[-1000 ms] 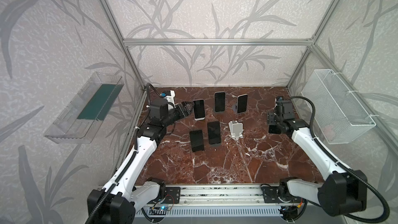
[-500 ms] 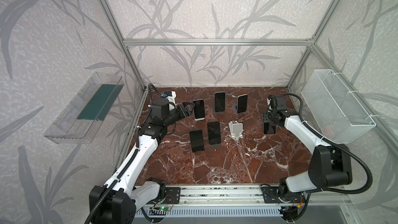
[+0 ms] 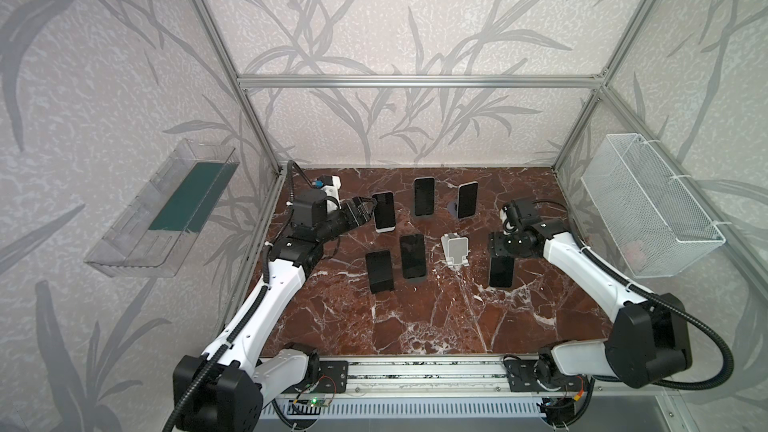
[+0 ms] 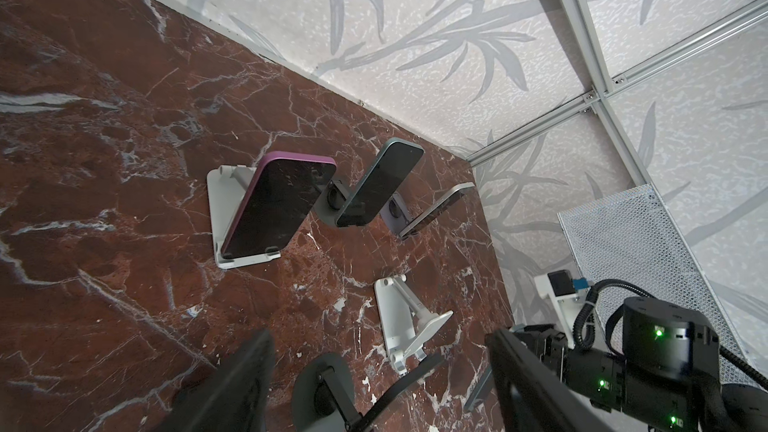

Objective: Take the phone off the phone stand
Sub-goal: 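Lower the held teal phone flat onto the table nearer the robot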

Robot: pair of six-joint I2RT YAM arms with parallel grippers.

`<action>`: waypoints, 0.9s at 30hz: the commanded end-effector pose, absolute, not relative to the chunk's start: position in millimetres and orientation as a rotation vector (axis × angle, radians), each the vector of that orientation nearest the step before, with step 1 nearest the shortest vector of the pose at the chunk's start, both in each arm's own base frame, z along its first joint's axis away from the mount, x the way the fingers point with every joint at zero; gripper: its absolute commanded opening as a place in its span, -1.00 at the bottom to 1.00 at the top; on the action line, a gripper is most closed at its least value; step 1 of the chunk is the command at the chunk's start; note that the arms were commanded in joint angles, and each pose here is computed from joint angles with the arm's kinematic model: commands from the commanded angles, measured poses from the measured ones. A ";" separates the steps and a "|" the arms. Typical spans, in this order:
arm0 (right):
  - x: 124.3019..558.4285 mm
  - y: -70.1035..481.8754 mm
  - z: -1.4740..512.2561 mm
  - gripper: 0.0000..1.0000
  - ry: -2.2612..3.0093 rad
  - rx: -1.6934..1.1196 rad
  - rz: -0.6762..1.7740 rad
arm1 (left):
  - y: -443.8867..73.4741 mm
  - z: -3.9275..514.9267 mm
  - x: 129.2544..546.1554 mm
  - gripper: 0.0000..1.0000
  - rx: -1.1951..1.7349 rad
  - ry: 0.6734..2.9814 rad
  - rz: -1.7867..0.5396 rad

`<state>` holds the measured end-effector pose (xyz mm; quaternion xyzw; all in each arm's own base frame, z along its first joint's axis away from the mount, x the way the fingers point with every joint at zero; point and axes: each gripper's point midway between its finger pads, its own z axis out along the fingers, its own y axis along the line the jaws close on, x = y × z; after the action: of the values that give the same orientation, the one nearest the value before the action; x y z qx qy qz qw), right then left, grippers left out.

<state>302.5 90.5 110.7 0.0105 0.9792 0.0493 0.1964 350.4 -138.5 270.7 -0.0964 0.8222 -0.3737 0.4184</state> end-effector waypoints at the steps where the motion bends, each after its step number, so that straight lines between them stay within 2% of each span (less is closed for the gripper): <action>1: 268.8 102.9 95.3 0.19 2.856 0.083 0.173 | -143.6 271.5 350.2 0.64 -0.228 2.051 -0.966; 8: 233.6 110.9 54.2 0.19 3.011 0.092 0.132 | -144.7 266.7 352.2 0.64 -0.231 2.062 -0.968; 18: 232.4 115.9 18.0 0.21 3.088 0.080 0.113 | -146.6 273.7 350.6 0.64 -0.204 2.030 -0.985; 27: 227.4 122.4 -2.1 0.30 3.152 0.078 0.052 | -145.0 270.9 352.1 0.64 -0.204 2.039 -0.966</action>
<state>232.5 116.9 10.9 0.0210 0.9996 0.0173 0.0110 353.5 -142.5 267.7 -0.0924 0.8184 -0.3839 0.4175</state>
